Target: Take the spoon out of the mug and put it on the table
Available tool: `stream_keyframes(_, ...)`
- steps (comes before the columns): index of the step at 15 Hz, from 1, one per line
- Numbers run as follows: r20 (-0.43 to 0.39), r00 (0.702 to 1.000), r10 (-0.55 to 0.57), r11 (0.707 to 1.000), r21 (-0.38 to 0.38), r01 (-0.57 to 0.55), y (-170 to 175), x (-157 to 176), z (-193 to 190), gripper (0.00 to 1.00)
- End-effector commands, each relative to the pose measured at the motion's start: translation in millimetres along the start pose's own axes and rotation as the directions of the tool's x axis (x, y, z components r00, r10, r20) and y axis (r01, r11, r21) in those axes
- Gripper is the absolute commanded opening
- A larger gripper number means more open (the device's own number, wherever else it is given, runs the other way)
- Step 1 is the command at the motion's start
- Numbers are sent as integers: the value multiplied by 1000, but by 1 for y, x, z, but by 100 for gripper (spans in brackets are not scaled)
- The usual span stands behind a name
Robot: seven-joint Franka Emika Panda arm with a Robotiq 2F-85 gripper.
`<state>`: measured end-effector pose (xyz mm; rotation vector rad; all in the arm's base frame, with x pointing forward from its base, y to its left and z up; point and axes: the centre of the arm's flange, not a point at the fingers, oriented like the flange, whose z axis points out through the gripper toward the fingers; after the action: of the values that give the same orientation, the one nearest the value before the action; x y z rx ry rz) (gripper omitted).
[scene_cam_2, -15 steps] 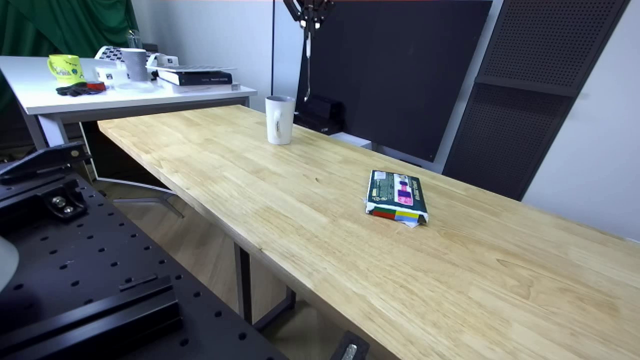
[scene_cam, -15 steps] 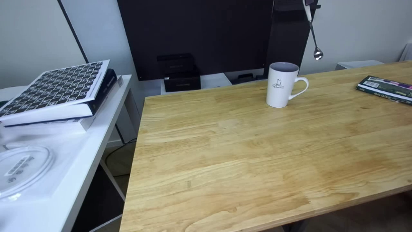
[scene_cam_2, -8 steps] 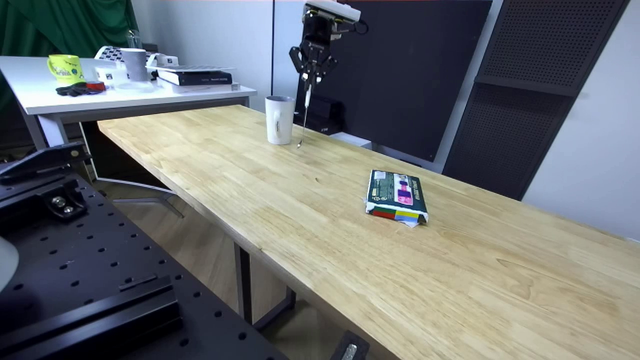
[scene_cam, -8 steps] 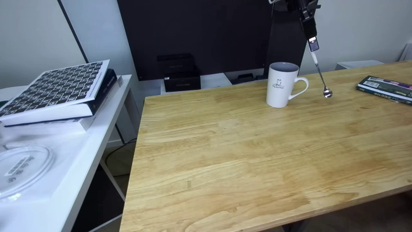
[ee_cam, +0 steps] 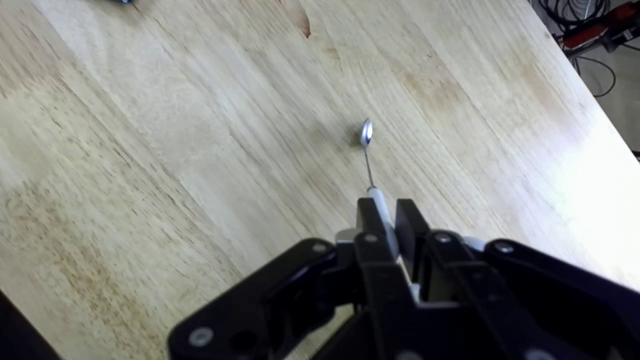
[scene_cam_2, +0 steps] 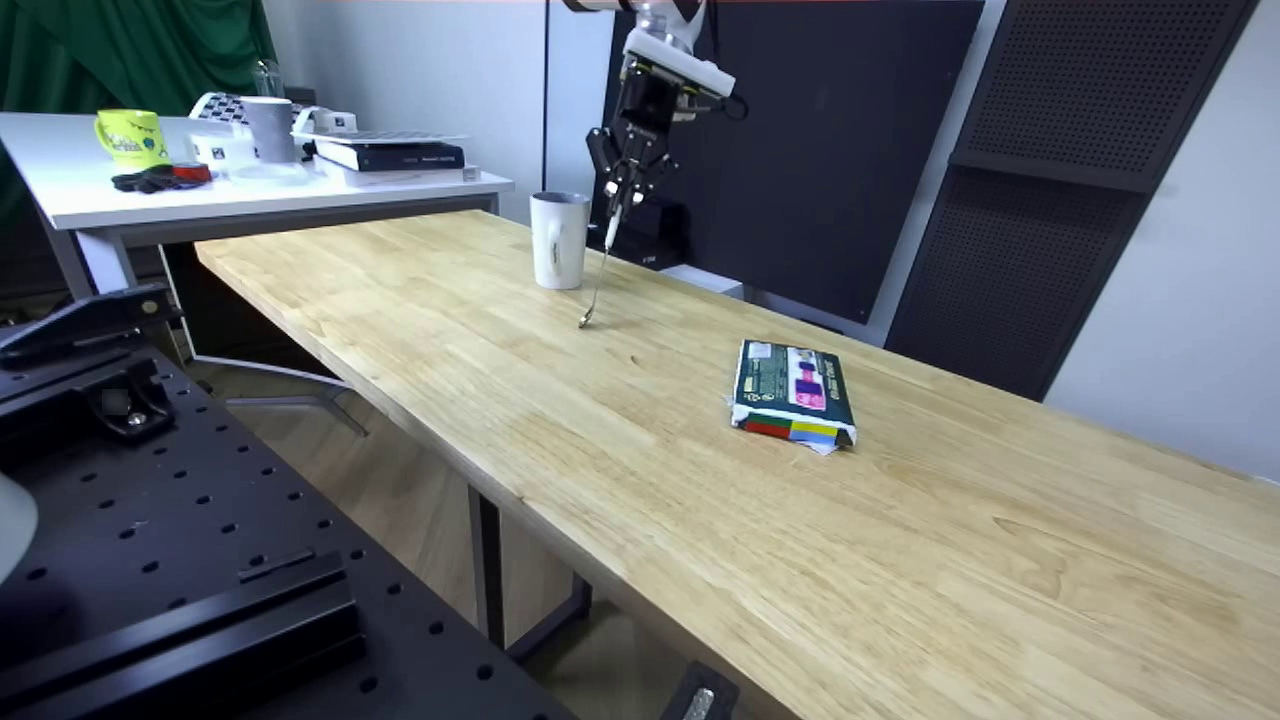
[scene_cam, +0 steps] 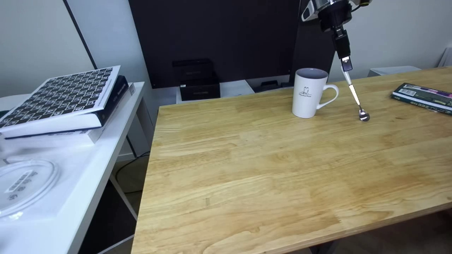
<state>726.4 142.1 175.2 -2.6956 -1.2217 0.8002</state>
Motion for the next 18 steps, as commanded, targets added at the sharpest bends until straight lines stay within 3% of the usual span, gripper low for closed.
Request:
stream_keyframes(1, -25, 1000, 11, 1000, 25, -10, 4, -6, 2, 39)
stream_keyframes(5, -57, 997, 48, 999, -24, -49, -1, -5, -16, 66)
stream_keyframes(7, -121, 987, 108, 990, -82, -118, -6, -2, -31, 80)
stream_keyframes(9, -214, 963, 162, 979, -86, -184, -13, 2, -50, 93)
stream_keyframes(10, -255, 948, 192, 974, -67, -215, -17, 4, -59, 98)
stream_keyframes(13, -368, 889, 273, 948, -55, -313, -24, 8, -82, 100)
stream_keyframes(18, -544, 747, 382, 880, -32, -474, -20, 5, -107, 100)
